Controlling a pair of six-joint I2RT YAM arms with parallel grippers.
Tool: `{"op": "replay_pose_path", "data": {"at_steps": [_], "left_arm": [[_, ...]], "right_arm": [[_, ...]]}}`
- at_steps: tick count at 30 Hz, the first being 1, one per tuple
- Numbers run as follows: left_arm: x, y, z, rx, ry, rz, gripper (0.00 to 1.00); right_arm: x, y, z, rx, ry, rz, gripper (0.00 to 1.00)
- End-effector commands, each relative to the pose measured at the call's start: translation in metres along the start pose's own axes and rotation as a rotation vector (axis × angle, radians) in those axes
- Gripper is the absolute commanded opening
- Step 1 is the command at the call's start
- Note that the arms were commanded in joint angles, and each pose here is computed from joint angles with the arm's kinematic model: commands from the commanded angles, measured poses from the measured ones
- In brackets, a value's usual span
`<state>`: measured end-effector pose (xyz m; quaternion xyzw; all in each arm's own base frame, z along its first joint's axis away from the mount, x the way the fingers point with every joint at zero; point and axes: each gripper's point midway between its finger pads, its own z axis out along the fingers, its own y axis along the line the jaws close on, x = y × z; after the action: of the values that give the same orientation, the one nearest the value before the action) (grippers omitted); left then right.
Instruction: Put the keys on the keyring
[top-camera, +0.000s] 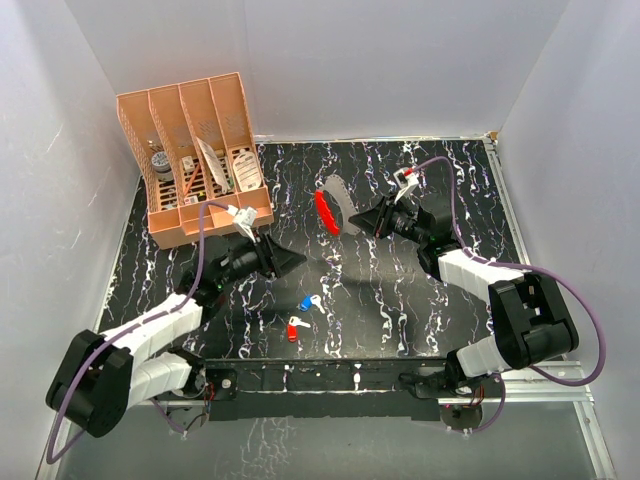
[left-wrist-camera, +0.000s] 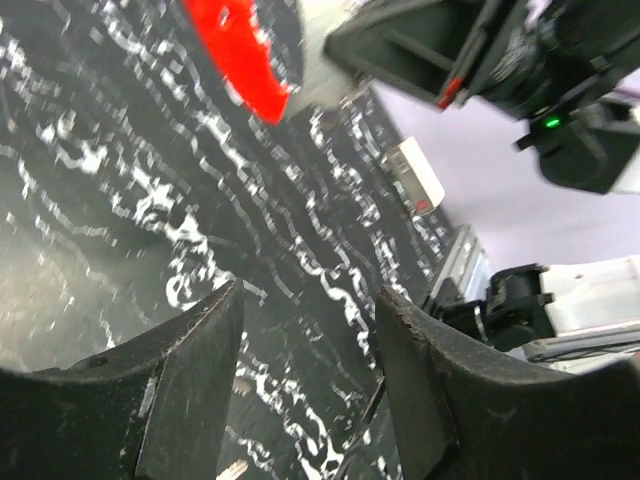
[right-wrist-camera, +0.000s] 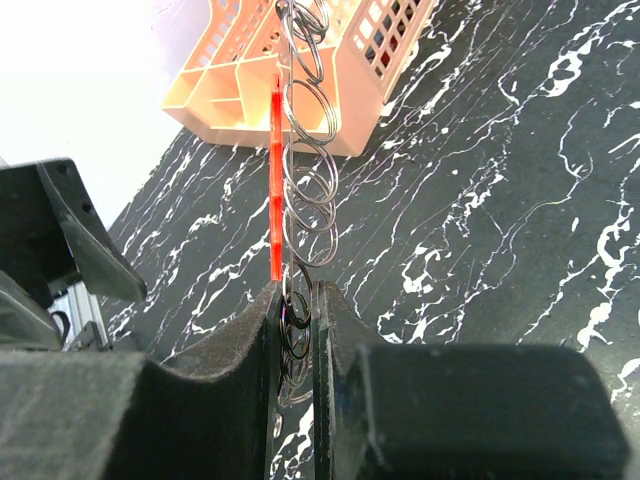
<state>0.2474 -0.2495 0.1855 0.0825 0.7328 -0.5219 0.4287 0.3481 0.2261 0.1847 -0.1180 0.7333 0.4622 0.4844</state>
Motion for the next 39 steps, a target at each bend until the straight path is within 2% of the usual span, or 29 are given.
{"op": "replay_pose_path", "data": {"at_steps": [1, 11, 15, 22, 39], "left_arm": [[0.044, 0.036, -0.008, -0.175, 0.099, -0.003, 0.52], [0.084, 0.058, -0.01, -0.315, 0.139, 0.087, 0.47], [0.092, 0.065, -0.007, -0.364, 0.153, 0.157, 0.46], [0.096, 0.076, 0.003, -0.404, 0.189, 0.278, 0.38], [0.11, 0.065, 0.018, -0.266, 0.225, 0.433, 0.38]], "right_arm": [[-0.044, 0.011, 0.003, -0.005, -0.121, -0.075, 0.0], [-0.041, 0.011, 0.004, -0.015, -0.11, -0.068, 0.0], [-0.041, 0.013, 0.004, -0.025, -0.109, -0.072, 0.0], [-0.041, 0.013, 0.004, -0.031, -0.106, -0.077, 0.0], [-0.036, 0.009, -0.001, -0.039, -0.098, -0.078, 0.0]]}}
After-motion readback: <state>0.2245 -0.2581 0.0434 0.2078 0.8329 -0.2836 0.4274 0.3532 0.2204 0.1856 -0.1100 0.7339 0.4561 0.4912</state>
